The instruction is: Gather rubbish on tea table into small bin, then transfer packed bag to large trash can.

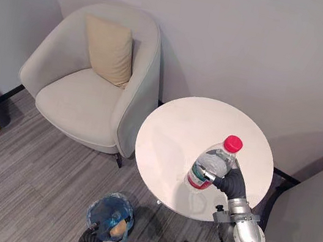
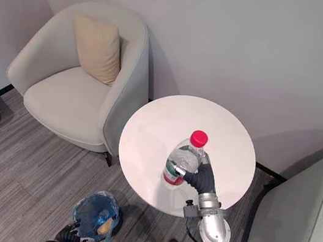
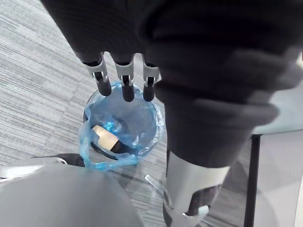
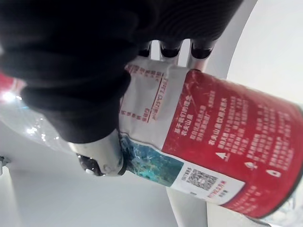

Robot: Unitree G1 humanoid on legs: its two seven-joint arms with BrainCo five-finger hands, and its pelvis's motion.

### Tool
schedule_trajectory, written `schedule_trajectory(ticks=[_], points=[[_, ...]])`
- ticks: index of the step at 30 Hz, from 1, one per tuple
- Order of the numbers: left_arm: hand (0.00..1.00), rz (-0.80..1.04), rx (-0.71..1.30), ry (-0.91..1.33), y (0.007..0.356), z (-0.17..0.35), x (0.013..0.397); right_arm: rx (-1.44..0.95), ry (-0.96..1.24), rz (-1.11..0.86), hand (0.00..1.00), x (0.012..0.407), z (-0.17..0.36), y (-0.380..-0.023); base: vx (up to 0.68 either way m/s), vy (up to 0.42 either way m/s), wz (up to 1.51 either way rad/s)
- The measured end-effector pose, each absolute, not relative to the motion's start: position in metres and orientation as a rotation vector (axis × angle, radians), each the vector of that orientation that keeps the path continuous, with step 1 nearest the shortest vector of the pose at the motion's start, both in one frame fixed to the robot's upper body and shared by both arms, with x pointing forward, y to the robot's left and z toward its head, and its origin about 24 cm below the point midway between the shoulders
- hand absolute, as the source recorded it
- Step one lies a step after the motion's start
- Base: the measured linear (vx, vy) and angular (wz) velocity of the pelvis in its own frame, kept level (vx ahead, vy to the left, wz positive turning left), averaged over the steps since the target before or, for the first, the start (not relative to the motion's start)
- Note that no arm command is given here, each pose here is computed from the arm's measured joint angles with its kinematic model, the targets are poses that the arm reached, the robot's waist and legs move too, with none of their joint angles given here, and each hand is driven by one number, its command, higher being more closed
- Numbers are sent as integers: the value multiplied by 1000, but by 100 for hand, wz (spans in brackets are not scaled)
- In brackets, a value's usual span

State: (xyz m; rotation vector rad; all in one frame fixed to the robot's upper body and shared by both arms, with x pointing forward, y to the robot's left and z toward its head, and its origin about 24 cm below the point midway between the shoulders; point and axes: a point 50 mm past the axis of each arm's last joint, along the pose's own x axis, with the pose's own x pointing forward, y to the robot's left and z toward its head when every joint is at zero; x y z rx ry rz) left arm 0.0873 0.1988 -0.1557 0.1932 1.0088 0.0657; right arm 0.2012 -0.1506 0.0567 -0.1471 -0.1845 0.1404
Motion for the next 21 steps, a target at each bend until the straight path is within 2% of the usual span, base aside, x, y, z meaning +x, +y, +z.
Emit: schedule_trajectory(ticks=[12, 17, 21], points=[[0, 52, 219, 1009, 204, -155, 88, -175, -175, 224, 100, 200, 54, -139, -55, -16, 5], [0, 78, 221, 1003, 213, -153, 90, -184, -176, 227, 100, 202, 54, -140, -62, -117, 94], [0, 75, 184, 1003, 201, -155, 89, -223, -198, 240, 100, 217, 57, -142, -100, -119, 62]])
